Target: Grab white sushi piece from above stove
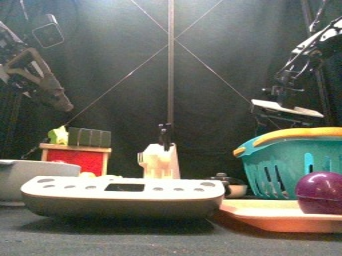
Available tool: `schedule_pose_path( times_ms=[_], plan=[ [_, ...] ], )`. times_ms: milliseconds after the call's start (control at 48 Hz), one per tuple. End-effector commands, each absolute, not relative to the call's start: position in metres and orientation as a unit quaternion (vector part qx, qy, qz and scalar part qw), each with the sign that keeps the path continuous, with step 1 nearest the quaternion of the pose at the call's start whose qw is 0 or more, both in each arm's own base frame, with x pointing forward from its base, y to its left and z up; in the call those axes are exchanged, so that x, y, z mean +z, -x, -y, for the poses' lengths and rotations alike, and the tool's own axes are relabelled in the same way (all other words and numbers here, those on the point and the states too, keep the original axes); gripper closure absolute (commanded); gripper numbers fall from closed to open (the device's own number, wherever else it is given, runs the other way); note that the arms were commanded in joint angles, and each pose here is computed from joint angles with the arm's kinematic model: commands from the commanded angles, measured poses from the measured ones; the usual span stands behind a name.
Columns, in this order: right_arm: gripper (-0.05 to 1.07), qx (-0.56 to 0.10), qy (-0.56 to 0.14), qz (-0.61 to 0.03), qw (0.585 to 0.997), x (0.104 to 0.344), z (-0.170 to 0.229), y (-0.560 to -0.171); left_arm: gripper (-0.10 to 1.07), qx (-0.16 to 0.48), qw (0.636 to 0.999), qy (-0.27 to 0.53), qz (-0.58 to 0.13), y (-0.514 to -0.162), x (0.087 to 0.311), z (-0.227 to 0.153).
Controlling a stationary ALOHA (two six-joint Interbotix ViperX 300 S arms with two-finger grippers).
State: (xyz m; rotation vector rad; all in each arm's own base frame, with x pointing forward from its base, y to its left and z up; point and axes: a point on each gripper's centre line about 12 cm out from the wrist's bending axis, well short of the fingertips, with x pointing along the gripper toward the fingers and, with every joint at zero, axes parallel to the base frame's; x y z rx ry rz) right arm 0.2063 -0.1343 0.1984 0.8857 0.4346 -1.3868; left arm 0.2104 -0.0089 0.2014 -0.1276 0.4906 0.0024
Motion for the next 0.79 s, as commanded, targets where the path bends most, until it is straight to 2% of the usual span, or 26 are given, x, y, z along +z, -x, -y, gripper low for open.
schedule_pose_path(
  times_ms=[0, 125, 292, 479, 625, 771],
  plan=[
    [0.06, -0.606, -0.381, -0.183, 0.674, 0.210, 0.128, -0.206, 0.13, 0.000, 0.970, 0.064, -0.236, -0.213, 0.206, 0.009],
    [0.06, -0.597, -0.367, -0.175, 0.692, 0.220, 0.122, -0.208, 0.13, 0.000, 0.970, 0.064, -0.235, -0.213, 0.207, 0.009],
    [0.06, -0.553, -0.339, -0.163, 0.744, 0.239, 0.106, -0.226, 0.13, -0.001, 0.970, 0.060, -0.238, -0.212, 0.205, 0.009],
    [0.06, -0.455, -0.282, -0.153, 0.831, 0.256, 0.081, -0.267, 0.13, 0.000, 0.970, 0.057, -0.237, -0.212, 0.205, 0.008],
    [0.06, -0.365, -0.267, -0.173, 0.875, 0.252, 0.061, -0.310, 0.13, 0.001, 0.969, 0.058, -0.239, -0.212, 0.204, 0.008],
    [0.06, -0.292, -0.262, -0.207, 0.896, 0.234, 0.046, -0.358, 0.13, 0.001, 0.969, 0.058, -0.241, -0.211, 0.202, 0.008]
  ],
)
